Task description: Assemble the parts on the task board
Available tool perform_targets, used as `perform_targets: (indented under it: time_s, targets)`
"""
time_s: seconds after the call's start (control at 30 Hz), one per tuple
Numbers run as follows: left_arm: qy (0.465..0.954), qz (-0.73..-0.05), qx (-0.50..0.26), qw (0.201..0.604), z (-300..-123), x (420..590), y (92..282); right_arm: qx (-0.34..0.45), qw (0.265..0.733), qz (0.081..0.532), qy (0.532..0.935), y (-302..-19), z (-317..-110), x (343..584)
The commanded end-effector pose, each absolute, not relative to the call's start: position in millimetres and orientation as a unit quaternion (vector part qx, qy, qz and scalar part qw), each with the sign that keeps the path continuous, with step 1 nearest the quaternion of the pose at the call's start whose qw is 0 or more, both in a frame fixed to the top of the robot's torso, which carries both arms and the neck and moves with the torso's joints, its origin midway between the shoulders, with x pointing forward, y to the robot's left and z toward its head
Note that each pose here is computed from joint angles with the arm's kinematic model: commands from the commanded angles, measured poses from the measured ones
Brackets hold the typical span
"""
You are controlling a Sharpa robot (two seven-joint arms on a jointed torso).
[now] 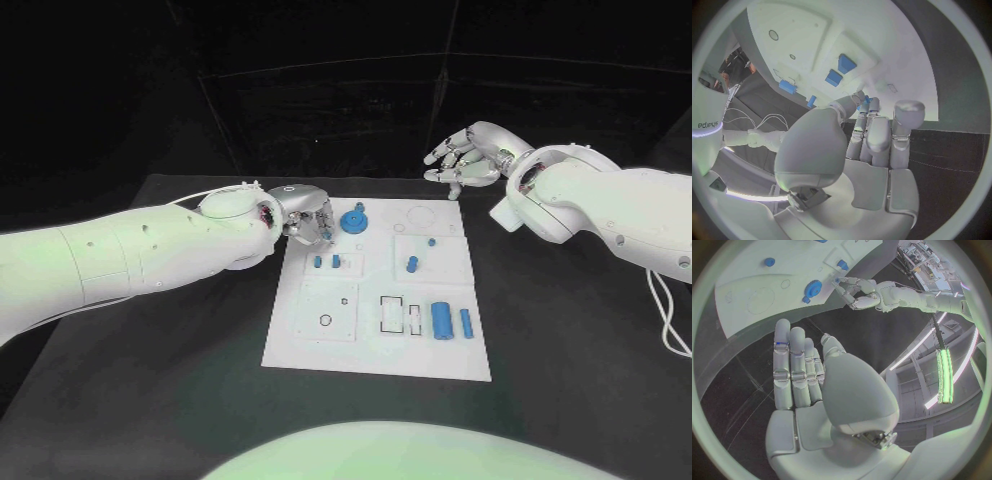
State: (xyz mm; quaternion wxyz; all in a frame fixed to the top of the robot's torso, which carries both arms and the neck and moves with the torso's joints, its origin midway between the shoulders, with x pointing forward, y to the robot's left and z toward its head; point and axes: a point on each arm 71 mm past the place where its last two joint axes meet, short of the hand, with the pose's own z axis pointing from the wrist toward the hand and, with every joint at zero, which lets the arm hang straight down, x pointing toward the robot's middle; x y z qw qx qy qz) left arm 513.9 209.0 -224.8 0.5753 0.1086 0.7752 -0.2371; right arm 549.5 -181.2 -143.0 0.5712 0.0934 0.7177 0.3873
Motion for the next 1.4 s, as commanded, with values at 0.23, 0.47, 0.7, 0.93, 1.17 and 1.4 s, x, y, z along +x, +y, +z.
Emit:
perform_targets:
  time_s: [0.23,0.47,0.7,0.93,1.17,1.4]
  targets:
    - [0.801,-0.221,0.108,0.546,-229.4,517.2,206.6,0.091,0.573,0.392,0.714,-179.9,-141.0,549.5]
    - [0.808,-0.215,0.11,0.537,-231.6,519.3,205.2,0.091,0.573,0.392,0.714,-179.9,-141.0,549.5]
    - [0.808,-0.219,0.113,0.535,-231.9,519.2,201.8,0.091,0.573,0.392,0.714,-179.9,-141.0,549.4]
    - [0.805,-0.225,0.115,0.538,-231.1,518.7,199.5,0.092,0.573,0.392,0.714,-180.3,-141.0,549.5]
    - [0.799,-0.229,0.115,0.544,-229.8,518.5,199.6,0.091,0.573,0.392,0.714,-179.9,-141.0,549.6]
    - [0.797,-0.225,0.11,0.55,-229.3,519.3,204.2,0.092,0.573,0.391,0.714,-180.5,-141.1,549.6]
